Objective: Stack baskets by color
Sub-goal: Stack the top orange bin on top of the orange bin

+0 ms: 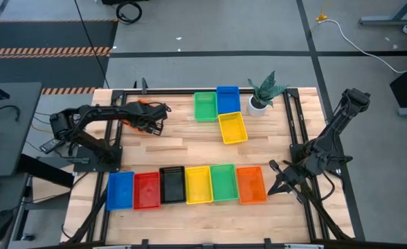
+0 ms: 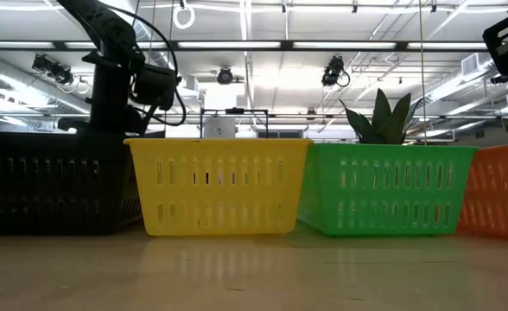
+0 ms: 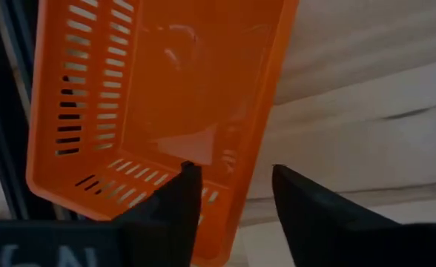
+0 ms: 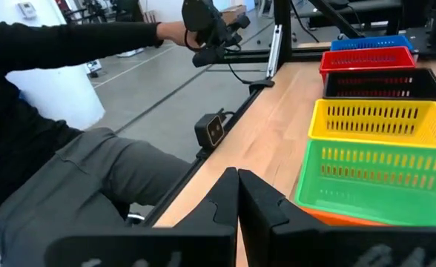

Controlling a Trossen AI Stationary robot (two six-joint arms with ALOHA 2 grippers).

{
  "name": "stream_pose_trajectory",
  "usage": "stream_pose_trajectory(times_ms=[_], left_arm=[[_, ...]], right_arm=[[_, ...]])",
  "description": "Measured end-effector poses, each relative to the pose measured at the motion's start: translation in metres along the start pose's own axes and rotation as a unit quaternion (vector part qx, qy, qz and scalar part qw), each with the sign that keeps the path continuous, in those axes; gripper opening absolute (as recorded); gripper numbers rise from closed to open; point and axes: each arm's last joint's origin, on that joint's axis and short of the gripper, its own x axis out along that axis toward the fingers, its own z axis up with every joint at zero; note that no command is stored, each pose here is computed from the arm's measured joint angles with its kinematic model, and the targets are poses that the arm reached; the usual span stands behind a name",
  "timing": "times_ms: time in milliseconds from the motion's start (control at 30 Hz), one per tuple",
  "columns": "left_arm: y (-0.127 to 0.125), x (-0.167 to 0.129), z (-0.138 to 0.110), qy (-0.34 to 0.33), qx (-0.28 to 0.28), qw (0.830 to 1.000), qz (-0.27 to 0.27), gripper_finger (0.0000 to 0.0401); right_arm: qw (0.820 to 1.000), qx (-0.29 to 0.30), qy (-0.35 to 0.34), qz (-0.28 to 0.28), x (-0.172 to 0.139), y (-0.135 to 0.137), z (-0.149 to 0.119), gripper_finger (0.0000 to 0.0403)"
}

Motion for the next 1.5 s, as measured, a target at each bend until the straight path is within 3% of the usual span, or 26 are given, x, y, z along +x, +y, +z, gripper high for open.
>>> stream_pose_trajectory(times_ms=[133, 367, 600, 733, 800, 867, 933, 967, 1067, 1133, 1233, 1367, 1433, 1500], left_arm=[[0.000, 0.000, 0.000, 0.003, 0.004, 1.000, -0.003, 0.0121], [-0.003, -0.001, -0.003, 0.031, 0.059, 0.997, -0.035, 0.0017], [-0.012, -0.024, -0.007, 0.035, 0.128, 0.991, -0.028, 0.0016], [-0.029, -0.058, -0.006, -0.006, 0.182, 0.982, -0.055, 0.0014], [-0.042, -0.082, -0.007, -0.043, 0.232, 0.968, -0.084, 0.0014], [-0.055, -0.110, -0.014, -0.088, 0.314, 0.938, -0.116, 0.0014], [-0.069, -0.140, -0.025, -0.142, 0.404, 0.891, -0.149, 0.0014], [-0.076, -0.154, -0.033, -0.172, 0.448, 0.861, -0.166, 0.0014], [-0.102, -0.186, -0.060, -0.264, 0.577, 0.749, -0.192, 0.0014], [-0.124, -0.200, -0.077, -0.317, 0.618, 0.691, -0.199, 0.0014], [-0.158, -0.204, -0.096, -0.345, 0.649, 0.647, -0.202, 0.0014], [-0.198, -0.196, -0.105, -0.352, 0.691, 0.607, -0.171, 0.0014], [-0.215, -0.192, -0.106, -0.354, 0.709, 0.591, -0.153, 0.0014], [-0.230, -0.192, -0.103, -0.359, 0.722, 0.574, -0.143, 0.0014]], right_arm=[[1.000, -0.001, 0.002, -0.001, 0.000, 0.000, 0.000, 0.0009], [1.000, -0.001, 0.001, 0.000, 0.000, 0.000, 0.000, 0.0009], [1.000, -0.004, 0.001, 0.000, 0.000, 0.000, 0.000, 0.0009], [1.000, -0.007, 0.001, -0.001, 0.000, 0.000, 0.000, 0.0009], [1.000, -0.010, 0.001, -0.001, 0.000, 0.000, 0.000, 0.0009], [1.000, -0.015, 0.001, -0.001, 0.000, 0.000, 0.000, 0.0009], [1.000, -0.018, 0.001, -0.001, 0.000, 0.000, 0.000, 0.0009], [1.000, -0.019, 0.001, -0.001, 0.000, 0.000, 0.000, 0.0009], [1.000, -0.028, -0.003, -0.001, 0.000, 0.000, 0.001, 0.0009], [0.999, -0.030, -0.018, -0.013, 0.000, 0.000, 0.003, 0.0009], [0.997, -0.057, -0.045, -0.034, -0.001, -0.001, 0.008, 0.0009], [0.992, -0.107, -0.067, -0.017, -0.001, 0.004, 0.036, 0.0009], [0.991, -0.130, -0.036, -0.004, 0.000, 0.009, 0.052, 0.0009], [0.989, -0.145, 0.009, -0.029, 0.002, 0.010, 0.067, 0.0009]])
